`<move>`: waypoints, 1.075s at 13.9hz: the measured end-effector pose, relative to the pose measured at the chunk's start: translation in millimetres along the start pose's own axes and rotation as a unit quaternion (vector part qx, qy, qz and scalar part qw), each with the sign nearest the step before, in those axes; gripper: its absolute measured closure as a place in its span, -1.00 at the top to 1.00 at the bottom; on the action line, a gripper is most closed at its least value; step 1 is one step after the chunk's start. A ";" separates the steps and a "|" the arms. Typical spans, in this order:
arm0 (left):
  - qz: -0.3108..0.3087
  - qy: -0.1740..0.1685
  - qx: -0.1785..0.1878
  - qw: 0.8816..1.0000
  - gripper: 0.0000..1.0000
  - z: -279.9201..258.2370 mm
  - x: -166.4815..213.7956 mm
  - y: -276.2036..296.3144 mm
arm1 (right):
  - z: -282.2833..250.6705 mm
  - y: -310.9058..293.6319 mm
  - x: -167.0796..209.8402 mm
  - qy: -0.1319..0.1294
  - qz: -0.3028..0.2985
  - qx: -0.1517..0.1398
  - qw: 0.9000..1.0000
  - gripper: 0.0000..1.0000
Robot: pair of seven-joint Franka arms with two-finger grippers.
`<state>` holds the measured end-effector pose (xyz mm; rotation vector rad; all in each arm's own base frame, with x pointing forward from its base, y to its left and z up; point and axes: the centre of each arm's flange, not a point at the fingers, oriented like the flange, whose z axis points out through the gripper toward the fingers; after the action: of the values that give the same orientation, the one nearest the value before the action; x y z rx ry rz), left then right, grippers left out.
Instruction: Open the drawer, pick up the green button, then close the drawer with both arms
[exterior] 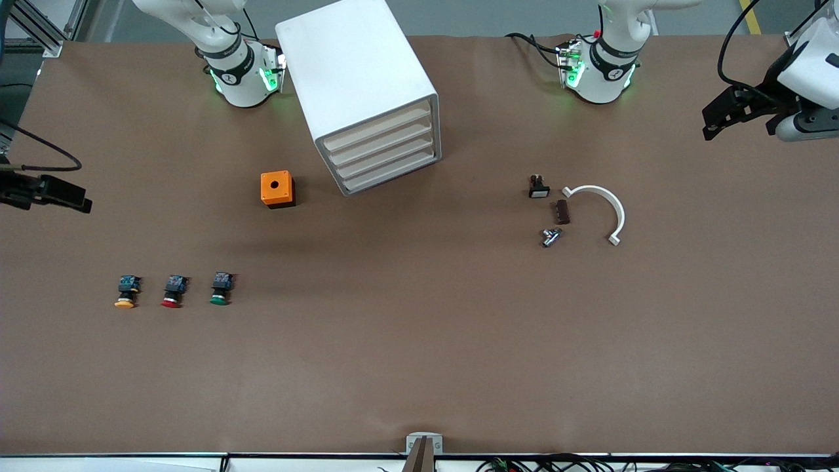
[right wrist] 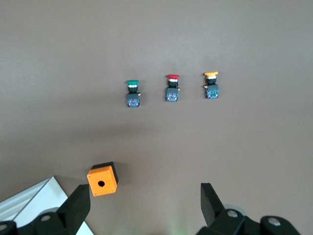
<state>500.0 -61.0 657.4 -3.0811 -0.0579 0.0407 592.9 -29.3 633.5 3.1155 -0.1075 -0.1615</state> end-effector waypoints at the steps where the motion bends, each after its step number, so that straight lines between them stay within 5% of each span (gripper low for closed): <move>1: -0.001 0.000 0.000 1.000 1.00 0.1 0.1 -0.7 | -7.2 1.9 -11.6 0.003 0.000 0.002 1.000 1.00; 8: -0.024 0.004 -0.015 1.000 1.00 -3.3 2.0 -30.0 | -7.6 1.5 -36.0 -0.001 -0.008 0.006 1.000 1.00; 15: -0.020 0.002 -0.016 1.000 1.00 -4.2 0.9 -27.0 | -2.9 12.7 -65.5 0.025 -0.002 0.013 1.000 1.00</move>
<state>500.0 -34.3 663.3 -3.1098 -0.1222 0.0323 527.3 -37.4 643.4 3.1427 -0.1044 -0.0825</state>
